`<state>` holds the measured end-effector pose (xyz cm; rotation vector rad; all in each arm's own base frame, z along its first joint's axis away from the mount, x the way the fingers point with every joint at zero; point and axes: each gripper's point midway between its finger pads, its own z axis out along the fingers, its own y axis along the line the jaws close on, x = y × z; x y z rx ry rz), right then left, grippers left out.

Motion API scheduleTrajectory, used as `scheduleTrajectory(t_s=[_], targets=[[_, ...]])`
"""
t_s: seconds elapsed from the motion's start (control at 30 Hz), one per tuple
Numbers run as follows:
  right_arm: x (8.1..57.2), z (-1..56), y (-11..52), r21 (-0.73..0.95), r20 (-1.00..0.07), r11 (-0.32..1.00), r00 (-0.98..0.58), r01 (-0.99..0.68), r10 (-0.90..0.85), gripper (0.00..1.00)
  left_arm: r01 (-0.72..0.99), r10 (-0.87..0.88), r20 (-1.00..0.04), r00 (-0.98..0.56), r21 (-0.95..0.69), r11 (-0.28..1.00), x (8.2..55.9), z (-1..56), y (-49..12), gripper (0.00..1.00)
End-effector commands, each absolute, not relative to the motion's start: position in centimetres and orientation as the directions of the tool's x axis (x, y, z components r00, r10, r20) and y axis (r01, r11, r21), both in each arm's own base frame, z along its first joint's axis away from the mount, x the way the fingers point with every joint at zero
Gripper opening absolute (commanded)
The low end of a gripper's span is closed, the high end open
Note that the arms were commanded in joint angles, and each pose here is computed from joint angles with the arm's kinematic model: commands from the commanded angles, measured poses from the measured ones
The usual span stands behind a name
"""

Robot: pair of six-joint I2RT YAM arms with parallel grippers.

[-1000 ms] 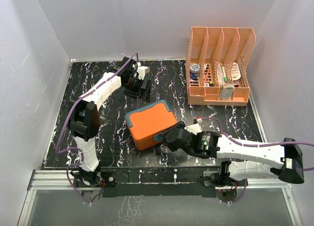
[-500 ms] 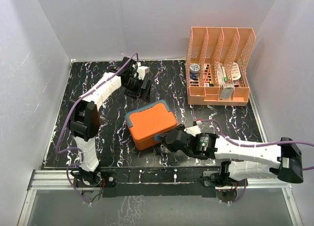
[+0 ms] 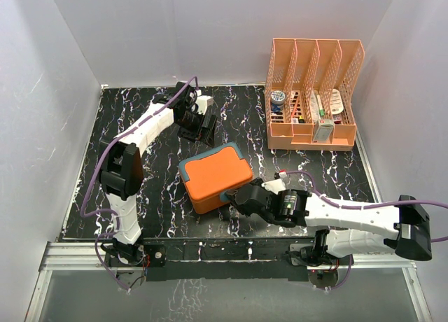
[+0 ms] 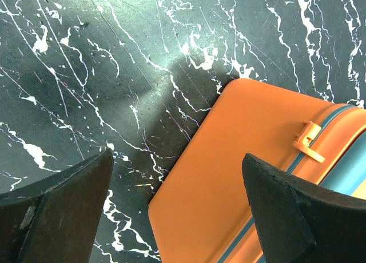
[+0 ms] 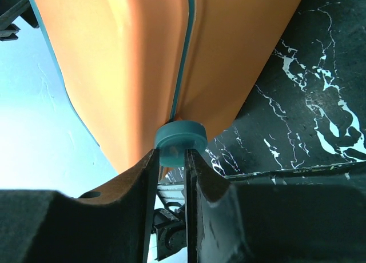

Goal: Organize the medicine kit

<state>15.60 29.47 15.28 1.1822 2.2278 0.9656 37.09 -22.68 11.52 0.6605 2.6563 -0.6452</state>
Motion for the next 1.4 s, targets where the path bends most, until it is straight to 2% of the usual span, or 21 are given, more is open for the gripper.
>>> scheduleTrajectory(t_s=[0.0, 1.37], targets=[[16.0, 14.8, 29.6, 0.760, -0.043, 0.359, -0.510, 0.541, 0.859, 0.22, 0.515, 0.357, -0.421, -0.834, -0.359, 0.778, 37.0, 12.6, -22.8, 0.94], [16.8, 9.5, 27.7, 0.687, -0.072, 0.337, -0.402, 0.644, 0.913, 0.22, 0.513, 0.362, -0.404, -0.840, -0.374, 0.773, 36.4, 12.1, -22.8, 0.94]])
